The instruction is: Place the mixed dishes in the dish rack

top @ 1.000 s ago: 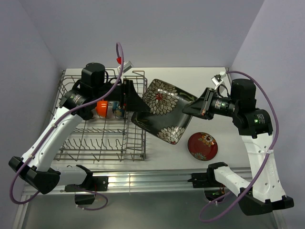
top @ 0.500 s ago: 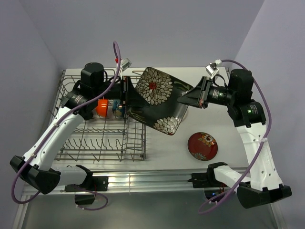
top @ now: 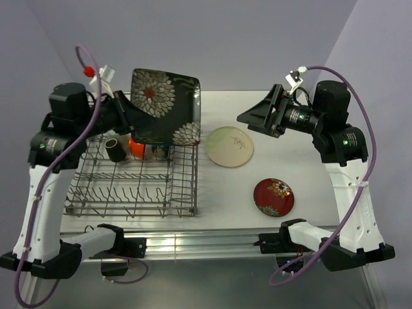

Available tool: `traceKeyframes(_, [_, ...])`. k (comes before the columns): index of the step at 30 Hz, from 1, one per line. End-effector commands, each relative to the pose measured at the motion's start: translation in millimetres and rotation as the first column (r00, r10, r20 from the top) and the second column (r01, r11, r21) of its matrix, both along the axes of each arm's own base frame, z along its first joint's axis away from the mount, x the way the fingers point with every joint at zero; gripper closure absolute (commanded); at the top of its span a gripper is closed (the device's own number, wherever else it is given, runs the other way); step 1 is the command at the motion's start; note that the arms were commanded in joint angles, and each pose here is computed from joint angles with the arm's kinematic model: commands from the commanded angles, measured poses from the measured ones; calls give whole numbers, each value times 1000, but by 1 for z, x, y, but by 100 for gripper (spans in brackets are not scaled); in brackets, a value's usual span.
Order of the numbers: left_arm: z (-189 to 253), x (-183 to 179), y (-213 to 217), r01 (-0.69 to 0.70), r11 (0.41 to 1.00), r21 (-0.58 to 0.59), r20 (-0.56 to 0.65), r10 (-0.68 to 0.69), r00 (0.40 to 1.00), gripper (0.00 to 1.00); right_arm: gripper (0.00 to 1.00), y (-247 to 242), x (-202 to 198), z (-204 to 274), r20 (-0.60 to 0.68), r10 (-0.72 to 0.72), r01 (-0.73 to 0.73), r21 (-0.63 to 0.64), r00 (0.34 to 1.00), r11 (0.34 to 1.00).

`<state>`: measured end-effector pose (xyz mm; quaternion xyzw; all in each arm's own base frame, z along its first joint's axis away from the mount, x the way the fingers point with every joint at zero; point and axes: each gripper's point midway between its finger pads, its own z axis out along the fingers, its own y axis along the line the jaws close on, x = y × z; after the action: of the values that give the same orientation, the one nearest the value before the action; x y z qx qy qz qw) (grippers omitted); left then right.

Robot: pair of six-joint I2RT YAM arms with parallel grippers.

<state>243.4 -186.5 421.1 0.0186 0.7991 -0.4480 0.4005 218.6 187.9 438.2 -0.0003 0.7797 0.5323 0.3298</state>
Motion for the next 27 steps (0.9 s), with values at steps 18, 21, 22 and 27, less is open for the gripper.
traceKeyframes(18, [-36, -53, 111, -362, 827, 431, 4, 399, 917, 100, 1, -13, 11, -80, -183, -84, 55, -157, 980, 986])
traceKeyframes(21, [-65, -50, 115, -337, 803, 492, -49, 412, 910, 100, 1, -14, 8, -84, -189, -84, 52, -165, 978, 985])
traceKeyframes(22, [-76, -49, 115, -322, 797, 511, -72, 413, 908, 100, 1, -15, 9, -88, -193, -90, 56, -176, 977, 983])
traceKeyframes(27, [-96, -46, 120, -311, 755, 578, -84, 434, 897, 100, 1, -17, 5, -97, -207, -102, 61, -195, 973, 979])
